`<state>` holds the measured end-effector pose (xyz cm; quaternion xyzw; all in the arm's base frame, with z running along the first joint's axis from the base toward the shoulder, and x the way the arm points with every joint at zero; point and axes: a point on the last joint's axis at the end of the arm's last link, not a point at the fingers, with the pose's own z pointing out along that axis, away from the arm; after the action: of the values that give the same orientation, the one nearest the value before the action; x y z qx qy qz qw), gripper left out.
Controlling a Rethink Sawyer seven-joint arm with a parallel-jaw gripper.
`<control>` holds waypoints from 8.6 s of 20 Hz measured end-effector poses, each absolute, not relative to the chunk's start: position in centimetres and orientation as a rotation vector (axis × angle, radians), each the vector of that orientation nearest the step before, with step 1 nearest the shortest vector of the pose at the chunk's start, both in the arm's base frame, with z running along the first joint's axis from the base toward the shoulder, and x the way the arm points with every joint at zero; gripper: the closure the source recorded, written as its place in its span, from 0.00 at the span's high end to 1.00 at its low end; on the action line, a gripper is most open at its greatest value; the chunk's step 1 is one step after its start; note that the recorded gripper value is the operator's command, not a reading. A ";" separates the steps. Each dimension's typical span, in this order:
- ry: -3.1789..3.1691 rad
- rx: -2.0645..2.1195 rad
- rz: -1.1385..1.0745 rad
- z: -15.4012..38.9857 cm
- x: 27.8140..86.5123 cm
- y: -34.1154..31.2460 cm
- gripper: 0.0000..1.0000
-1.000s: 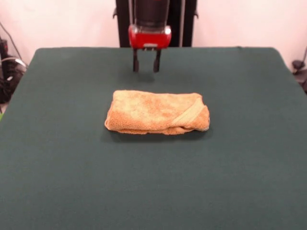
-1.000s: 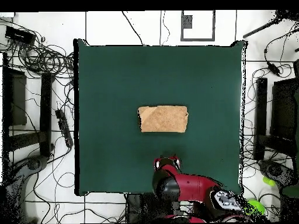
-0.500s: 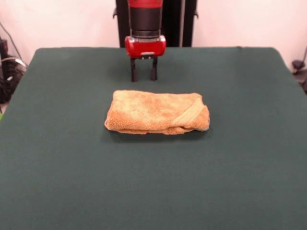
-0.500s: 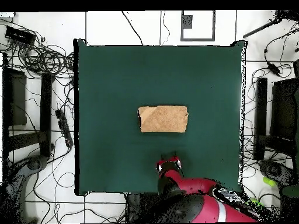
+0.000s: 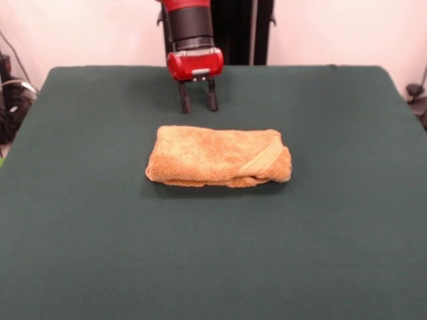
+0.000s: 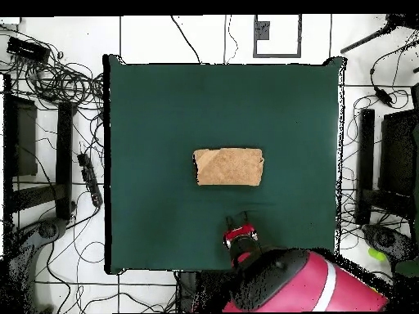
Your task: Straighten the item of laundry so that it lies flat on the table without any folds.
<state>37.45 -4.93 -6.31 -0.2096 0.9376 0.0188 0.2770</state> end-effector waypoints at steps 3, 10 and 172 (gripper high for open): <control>2.486 -0.568 0.058 -6.5 37.2 -5.1 1.00; 2.493 -0.596 0.016 -6.3 37.3 -4.7 1.00; 2.749 -0.162 0.562 -3.1 52.5 -12.1 1.00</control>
<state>52.51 -12.08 -3.13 -0.0567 0.9648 0.1971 0.1647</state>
